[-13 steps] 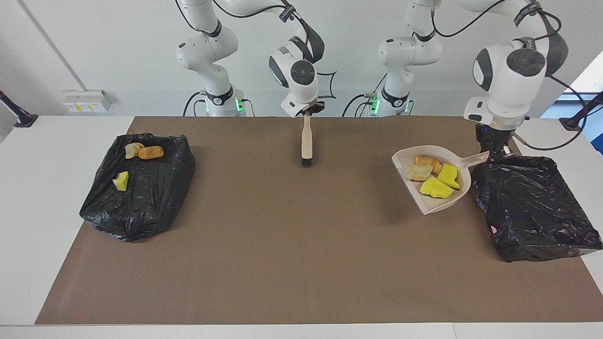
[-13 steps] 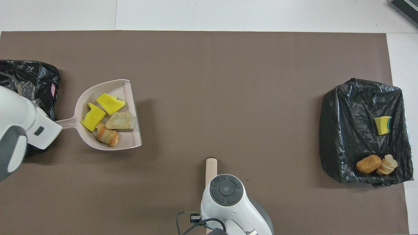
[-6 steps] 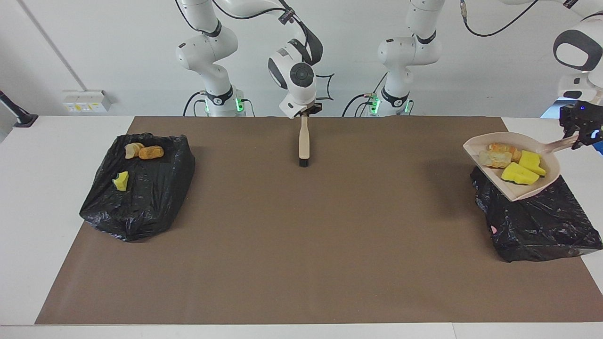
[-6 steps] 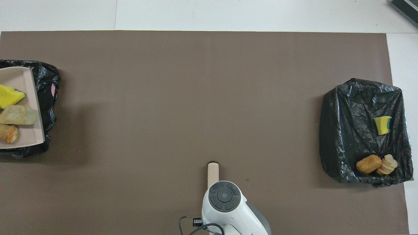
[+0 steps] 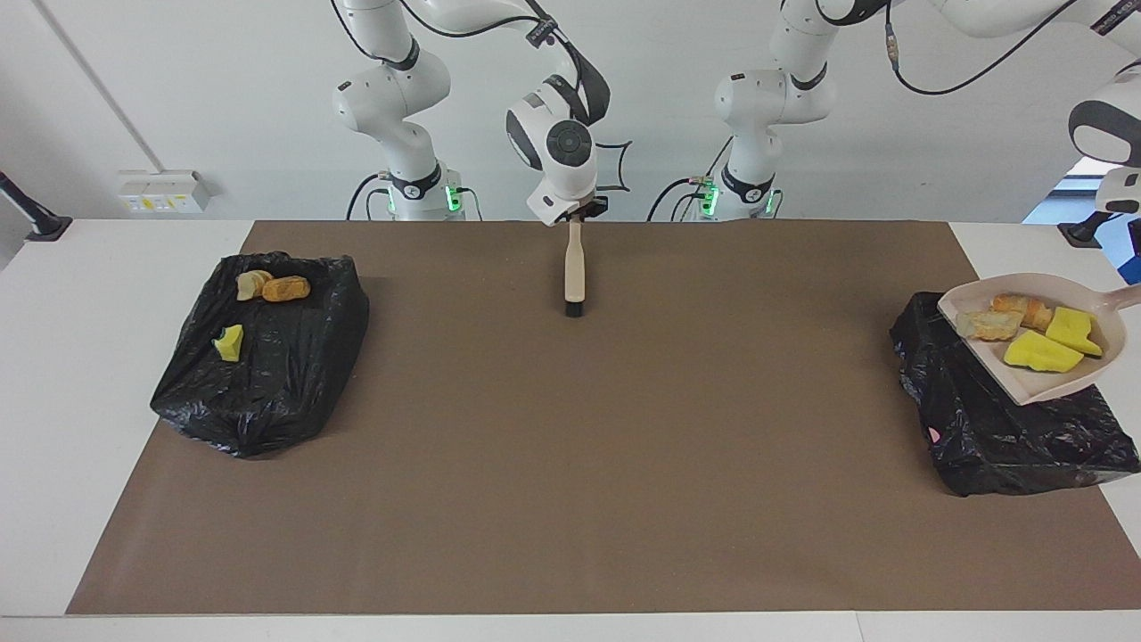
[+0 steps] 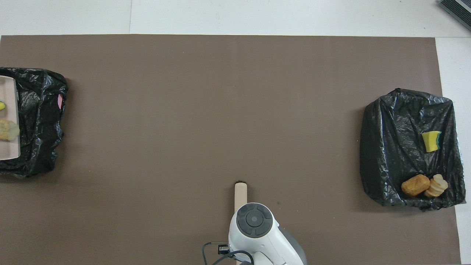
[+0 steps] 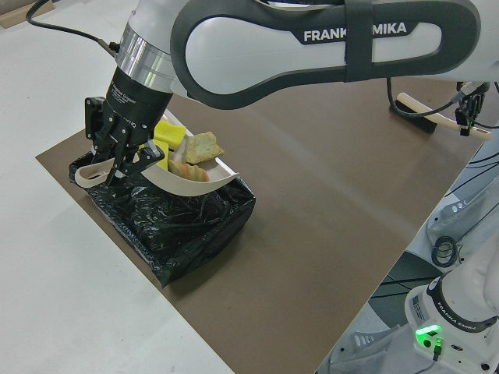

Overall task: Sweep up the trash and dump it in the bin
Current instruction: 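Lay down the brush with the right gripper and withdraw it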

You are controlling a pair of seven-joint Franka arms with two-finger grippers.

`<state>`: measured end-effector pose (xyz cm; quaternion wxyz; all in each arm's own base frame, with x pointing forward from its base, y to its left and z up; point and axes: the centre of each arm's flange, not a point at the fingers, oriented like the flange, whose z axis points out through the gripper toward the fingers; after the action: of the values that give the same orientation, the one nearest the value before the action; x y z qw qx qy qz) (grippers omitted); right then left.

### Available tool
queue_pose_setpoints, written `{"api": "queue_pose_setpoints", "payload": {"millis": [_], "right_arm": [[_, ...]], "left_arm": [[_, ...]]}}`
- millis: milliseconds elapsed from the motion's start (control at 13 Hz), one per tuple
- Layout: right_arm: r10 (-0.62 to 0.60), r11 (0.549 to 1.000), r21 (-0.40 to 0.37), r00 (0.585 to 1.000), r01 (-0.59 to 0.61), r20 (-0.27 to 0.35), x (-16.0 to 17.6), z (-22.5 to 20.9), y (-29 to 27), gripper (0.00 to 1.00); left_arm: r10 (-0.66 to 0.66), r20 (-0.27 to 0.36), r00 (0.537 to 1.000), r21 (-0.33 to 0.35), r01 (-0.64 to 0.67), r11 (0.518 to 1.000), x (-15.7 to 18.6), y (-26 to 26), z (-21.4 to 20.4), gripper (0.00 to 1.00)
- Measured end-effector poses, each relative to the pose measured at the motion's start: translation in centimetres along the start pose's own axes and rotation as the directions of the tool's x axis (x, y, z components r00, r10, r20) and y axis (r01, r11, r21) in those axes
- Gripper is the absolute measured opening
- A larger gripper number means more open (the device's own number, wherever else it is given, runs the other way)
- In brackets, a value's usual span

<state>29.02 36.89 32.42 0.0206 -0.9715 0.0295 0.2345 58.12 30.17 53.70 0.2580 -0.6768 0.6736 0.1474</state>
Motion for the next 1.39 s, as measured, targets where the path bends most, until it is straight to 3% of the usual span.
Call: {"api": "queue_pose_setpoints", "payload": {"millis": [385, 770, 847, 1002, 1387], "right_arm": [[0.002, 1.000, 0.002, 1.000, -0.002, -0.002, 0.1, 0.0, 0.1, 0.37], [-0.005, 1.000, -0.005, 0.999, 0.005, -0.043, 1.0, -1.4, 0.3, 0.96], [0.001, 1.000, 0.010, 0.998, -0.001, -0.063, 1.6, -2.6, 0.4, 1.00], [0.010, 0.999, 0.031, 0.990, -0.006, -0.143, 3.3, -6.6, 1.2, 1.00], [0.006, 1.000, -0.009, 0.922, -0.011, -0.388, 8.4, -17.1, 7.1, 1.00]], "left_arm": [[0.139, 0.269, 0.953, -0.061, -0.127, 0.990, 0.3, -2.1, 0.5, 0.31], [0.197, 0.456, 0.868, -0.135, -0.151, 0.979, 1.7, -3.0, -1.2, 0.31], [0.209, 0.485, 0.849, -0.152, -0.154, 0.976, 2.6, -3.5, -2.1, 0.31], [0.213, 0.530, 0.821, -0.180, -0.136, 0.974, 3.8, -4.1, -4.3, 0.31], [0.114, 0.573, 0.811, -0.140, -0.041, 0.989, 0.9, -3.9, -9.8, 0.31]]}}
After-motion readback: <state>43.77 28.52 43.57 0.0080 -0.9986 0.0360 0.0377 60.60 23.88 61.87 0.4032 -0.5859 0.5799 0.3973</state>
